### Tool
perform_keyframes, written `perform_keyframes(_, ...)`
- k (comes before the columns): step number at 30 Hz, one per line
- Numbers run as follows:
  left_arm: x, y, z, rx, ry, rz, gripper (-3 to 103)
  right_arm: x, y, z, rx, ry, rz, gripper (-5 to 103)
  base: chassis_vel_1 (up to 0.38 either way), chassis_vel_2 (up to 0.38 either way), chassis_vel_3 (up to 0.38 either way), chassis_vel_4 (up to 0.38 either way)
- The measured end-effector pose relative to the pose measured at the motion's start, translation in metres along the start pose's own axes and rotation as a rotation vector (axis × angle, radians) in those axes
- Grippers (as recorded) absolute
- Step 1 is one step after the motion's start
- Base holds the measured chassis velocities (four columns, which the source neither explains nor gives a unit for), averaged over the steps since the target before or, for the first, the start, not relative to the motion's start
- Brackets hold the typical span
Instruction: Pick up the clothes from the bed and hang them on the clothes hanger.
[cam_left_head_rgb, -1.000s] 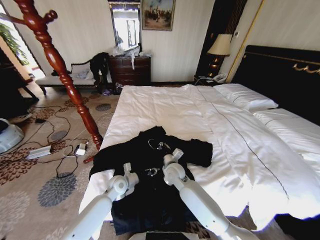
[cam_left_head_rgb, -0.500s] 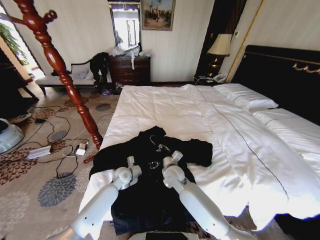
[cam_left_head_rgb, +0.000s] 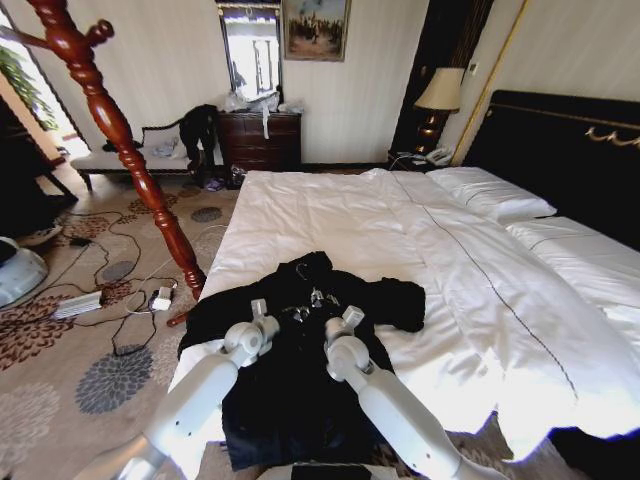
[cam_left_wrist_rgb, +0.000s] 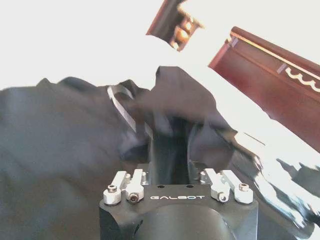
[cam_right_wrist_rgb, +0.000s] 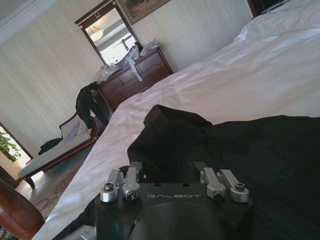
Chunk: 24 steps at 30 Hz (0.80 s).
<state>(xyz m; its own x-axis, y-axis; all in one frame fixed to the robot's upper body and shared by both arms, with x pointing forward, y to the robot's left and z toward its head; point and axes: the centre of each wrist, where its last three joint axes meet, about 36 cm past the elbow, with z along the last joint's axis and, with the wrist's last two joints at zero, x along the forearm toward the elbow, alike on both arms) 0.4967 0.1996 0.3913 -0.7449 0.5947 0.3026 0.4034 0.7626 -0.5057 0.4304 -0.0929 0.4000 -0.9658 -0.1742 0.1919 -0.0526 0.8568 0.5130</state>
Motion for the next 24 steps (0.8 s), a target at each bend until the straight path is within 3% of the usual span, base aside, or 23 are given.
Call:
perform_keyframes(1,0.003,0.001,-0.003,-0.011,-0.017,-0.012,50,0.0,-0.001,-0.001,0.004,-0.001,0.001,51,0.0,0.0,0.0,0.0)
perform_keyframes(3,0.015,0.002,-0.01,-0.021,-0.066,-0.044,61,-0.002,-0.007,-0.006,0.019,-0.008,0.008,61,0.0,0.0,0.0,0.0)
perform_keyframes(4,0.015,0.002,-0.01,-0.021,-0.066,-0.044,61,-0.002,-0.007,-0.006,0.019,-0.008,0.008,61,0.0,0.0,0.0,0.0)
perform_keyframes(7,0.047,0.001,-0.014,-0.071,-0.12,-0.095,77,-0.004,-0.026,-0.025,0.08,-0.018,0.035,79,0.0,0.0,0.0,0.0)
perform_keyframes(9,0.053,0.002,-0.013,-0.087,-0.124,-0.113,77,-0.002,-0.03,-0.03,0.094,-0.02,0.038,79,0.0,0.0,0.0,0.0)
perform_keyframes(11,0.08,0.006,-0.007,-0.161,-0.144,-0.195,88,0.019,-0.035,-0.053,0.148,-0.007,0.025,90,0.0,0.0,0.0,0.0)
perform_keyframes(13,0.085,0.007,-0.005,-0.168,-0.146,-0.226,93,0.028,-0.035,-0.056,0.162,0.006,0.018,95,0.0,0.0,0.0,0.0)
perform_keyframes(14,0.095,0.01,-0.001,-0.181,-0.149,-0.315,97,0.045,-0.031,-0.058,0.179,0.03,-0.007,98,0.0,0.0,0.0,0.0)
perform_keyframes(17,0.112,0.015,0.008,-0.202,-0.14,-0.492,100,0.077,-0.026,-0.052,0.226,0.063,-0.066,100,0.0,0.0,0.0,0.0)
perform_keyframes(22,0.14,0.014,0.02,-0.169,-0.131,-0.569,100,0.084,-0.028,-0.056,0.238,0.029,-0.106,100,0.0,0.0,0.0,0.0)
perform_keyframes(24,0.158,0.012,0.024,-0.152,-0.132,-0.601,100,0.063,-0.037,-0.07,0.234,0.002,-0.068,100,0.0,0.0,0.0,0.0)
